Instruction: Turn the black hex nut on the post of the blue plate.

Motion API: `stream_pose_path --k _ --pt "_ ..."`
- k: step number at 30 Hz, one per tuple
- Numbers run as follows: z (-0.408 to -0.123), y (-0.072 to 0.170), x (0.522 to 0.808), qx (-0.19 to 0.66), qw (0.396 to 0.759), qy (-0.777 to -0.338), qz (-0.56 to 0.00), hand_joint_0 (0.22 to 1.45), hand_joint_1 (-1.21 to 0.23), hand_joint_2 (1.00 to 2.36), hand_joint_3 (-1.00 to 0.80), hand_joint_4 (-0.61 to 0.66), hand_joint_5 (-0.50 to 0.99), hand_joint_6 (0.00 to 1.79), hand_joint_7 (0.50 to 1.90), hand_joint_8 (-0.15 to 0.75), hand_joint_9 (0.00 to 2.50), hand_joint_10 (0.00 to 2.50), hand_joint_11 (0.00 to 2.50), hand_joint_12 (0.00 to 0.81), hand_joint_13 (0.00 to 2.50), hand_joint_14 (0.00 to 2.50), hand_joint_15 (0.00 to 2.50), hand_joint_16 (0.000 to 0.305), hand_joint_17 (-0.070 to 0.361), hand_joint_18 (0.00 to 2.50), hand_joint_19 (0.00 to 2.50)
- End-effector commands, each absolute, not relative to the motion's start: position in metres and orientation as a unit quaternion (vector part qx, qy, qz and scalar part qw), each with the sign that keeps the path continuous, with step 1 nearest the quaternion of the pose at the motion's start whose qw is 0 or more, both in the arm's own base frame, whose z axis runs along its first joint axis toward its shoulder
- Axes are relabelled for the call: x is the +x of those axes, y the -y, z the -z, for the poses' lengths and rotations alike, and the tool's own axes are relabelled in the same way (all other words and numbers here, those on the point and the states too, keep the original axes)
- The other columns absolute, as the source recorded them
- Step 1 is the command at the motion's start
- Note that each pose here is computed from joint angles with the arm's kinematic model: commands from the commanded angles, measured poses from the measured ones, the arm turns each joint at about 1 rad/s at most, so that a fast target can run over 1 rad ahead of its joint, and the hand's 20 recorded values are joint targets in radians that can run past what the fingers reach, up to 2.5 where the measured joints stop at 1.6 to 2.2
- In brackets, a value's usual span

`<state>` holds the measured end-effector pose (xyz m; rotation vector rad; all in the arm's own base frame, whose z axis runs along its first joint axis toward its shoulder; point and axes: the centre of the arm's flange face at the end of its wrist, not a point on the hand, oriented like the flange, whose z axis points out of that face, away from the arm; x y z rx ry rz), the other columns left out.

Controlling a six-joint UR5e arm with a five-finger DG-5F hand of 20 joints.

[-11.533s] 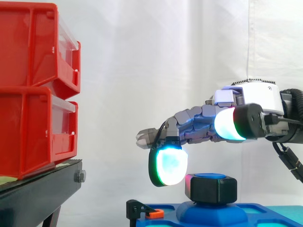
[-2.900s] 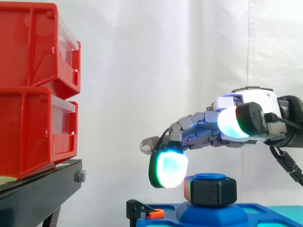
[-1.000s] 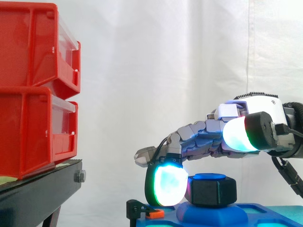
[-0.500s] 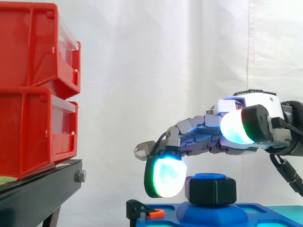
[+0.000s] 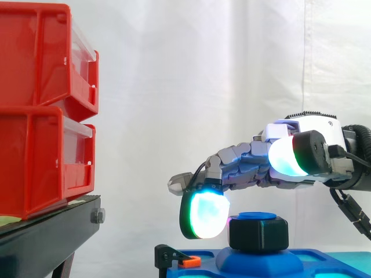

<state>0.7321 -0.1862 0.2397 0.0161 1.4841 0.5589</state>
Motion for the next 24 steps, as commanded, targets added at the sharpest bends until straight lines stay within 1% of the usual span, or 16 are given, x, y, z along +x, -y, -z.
stream_pose_path --k 1,24 --pt "-0.24 0.189 0.731 0.007 0.701 -0.668 -0.251 0.47 -0.16 1.0 -0.5 0.34 -0.19 0.5 0.99 0.292 0.26 0.0 0.0 0.376 0.18 0.0 0.06 0.053 0.12 0.17 0.29" --pt "-0.24 0.2 0.727 0.006 0.7 -0.669 -0.251 0.47 -0.16 1.0 -0.5 0.34 -0.19 0.5 0.99 0.293 0.26 0.0 0.0 0.376 0.19 0.0 0.07 0.053 0.12 0.18 0.29"
